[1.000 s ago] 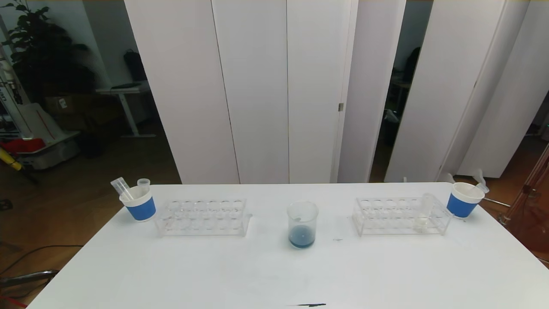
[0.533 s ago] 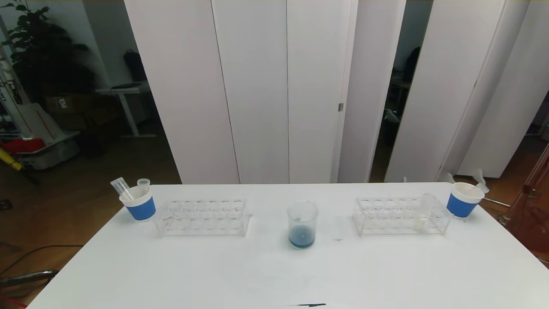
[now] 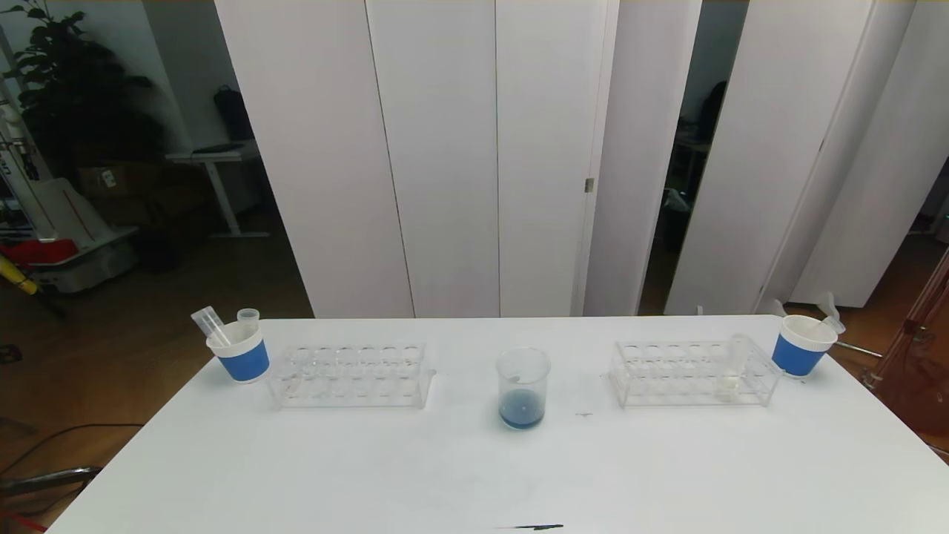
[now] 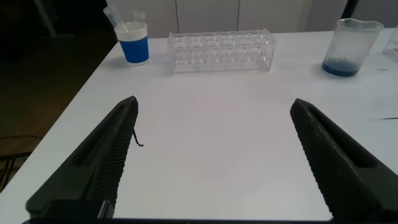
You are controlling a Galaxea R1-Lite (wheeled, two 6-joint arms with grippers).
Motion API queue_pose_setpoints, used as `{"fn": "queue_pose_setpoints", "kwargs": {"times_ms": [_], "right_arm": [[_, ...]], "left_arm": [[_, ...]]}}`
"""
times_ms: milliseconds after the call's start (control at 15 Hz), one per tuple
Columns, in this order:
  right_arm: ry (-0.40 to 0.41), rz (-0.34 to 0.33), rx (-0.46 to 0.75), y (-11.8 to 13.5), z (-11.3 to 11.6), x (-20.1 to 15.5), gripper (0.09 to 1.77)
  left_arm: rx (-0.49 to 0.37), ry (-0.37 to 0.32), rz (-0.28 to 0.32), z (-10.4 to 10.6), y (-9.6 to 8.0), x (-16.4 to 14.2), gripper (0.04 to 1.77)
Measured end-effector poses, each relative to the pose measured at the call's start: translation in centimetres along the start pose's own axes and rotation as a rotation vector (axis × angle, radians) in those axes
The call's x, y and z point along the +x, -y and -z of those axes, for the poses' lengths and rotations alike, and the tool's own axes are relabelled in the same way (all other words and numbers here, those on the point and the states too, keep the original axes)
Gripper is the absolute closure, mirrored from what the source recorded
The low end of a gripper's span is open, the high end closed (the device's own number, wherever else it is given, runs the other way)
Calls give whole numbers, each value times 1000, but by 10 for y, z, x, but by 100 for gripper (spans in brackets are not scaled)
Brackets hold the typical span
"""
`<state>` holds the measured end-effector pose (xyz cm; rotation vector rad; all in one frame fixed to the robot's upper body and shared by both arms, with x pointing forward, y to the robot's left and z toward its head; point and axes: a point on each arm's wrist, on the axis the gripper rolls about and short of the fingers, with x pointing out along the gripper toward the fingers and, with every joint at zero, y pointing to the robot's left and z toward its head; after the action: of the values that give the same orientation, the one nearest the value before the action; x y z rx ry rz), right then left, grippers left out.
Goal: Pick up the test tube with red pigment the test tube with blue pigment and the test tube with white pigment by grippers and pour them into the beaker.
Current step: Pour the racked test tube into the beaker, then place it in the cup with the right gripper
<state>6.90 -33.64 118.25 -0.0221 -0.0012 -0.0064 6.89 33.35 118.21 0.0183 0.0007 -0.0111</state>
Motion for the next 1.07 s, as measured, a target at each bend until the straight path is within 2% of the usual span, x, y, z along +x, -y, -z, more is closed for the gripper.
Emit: {"fn": "queue_pose_setpoints", "kwargs": {"times_ms": [400,600,867,1067], "right_arm": [[-12,-6,-4,0,1,0,11],[20,-7,-3,0,-16,-3,11],[94,3,10,2,-91,-5,11],[126,12,11,3,-153,8,11]], "left_arm": [[0,-1,0,0,0,0,6],[0,-1,0,0,0,0,6],[0,-1,0,0,0,0,6],[0,-1,0,0,0,0,6]]}}
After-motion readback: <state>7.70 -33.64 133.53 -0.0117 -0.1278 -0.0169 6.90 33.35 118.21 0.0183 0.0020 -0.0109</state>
